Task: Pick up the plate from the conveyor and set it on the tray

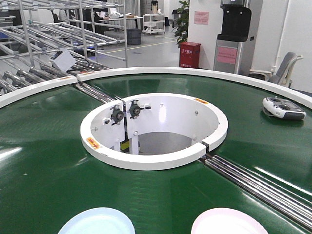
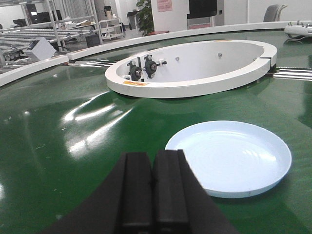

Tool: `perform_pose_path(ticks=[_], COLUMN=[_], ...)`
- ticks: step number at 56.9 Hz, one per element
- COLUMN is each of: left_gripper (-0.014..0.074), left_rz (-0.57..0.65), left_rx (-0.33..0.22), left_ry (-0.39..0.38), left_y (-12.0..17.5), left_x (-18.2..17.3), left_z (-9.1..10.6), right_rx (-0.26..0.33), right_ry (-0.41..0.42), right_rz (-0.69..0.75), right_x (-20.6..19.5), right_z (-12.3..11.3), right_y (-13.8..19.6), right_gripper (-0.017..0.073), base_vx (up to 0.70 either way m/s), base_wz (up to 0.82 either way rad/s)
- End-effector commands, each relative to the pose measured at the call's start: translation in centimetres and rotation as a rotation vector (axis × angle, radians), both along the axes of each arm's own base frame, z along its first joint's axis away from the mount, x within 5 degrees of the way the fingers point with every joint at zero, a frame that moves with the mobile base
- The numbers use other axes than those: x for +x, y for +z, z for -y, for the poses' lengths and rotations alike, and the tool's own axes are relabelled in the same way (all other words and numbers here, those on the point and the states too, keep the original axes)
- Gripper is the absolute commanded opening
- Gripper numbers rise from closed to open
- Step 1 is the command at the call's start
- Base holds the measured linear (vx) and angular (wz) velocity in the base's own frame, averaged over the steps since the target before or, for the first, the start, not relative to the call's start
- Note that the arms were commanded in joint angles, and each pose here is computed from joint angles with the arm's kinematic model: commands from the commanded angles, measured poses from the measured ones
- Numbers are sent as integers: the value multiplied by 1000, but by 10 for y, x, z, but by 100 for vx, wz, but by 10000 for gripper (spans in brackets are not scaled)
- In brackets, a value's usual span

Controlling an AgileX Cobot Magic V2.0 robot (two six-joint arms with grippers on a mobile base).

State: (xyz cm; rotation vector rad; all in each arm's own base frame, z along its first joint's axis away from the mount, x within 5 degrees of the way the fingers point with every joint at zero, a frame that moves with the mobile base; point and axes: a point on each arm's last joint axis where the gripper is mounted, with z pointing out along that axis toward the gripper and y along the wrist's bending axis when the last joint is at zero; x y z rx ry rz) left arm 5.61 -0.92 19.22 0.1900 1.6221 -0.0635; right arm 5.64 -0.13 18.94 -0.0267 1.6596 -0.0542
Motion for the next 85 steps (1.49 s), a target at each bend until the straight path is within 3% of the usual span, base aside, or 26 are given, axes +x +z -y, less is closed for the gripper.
perform_pose_path(ticks=[1,18,24,31,36,42,46,56,71,85], left_gripper=[-6,-6,-6,-6,-6,-6,-6,-6,-5,57], left_rz=[76,120,302,565,624,589,545,356,311,292], left_rx=[-21,-27,-68,-193,-188,-131,-124,-105,-98,-95], left_ry=[7,10,19,10,7,12,10,6,13,13], left_y=[1,5,24,69,111,170,204,246,247,244], left_x=[0,0,-3,-16,-27,-24,-7,64,118,122], left_z=[-1,-1,-2,-6,-7,-5,-3,8,16,17], right_rx=[-17,-18,-2,44,50,40,30,39,51,49], right_ry=[-3,-1,5,5,6,8,7,7,4,3], right_rz=[82,130,303,534,614,627,595,450,287,232], right_x=[0,0,-2,-13,-25,-31,-20,33,98,107], right_z=[0,0,-1,0,0,0,0,0,2,2], right_y=[3,8,24,64,108,172,212,260,249,242], right_gripper=[-9,-9,-9,-9,-9,-9,-9,-9,-9,47], base_vx=[0,0,0,0,0,0,0,0,0,0], base_wz=[0,0,0,0,0,0,0,0,0,0])
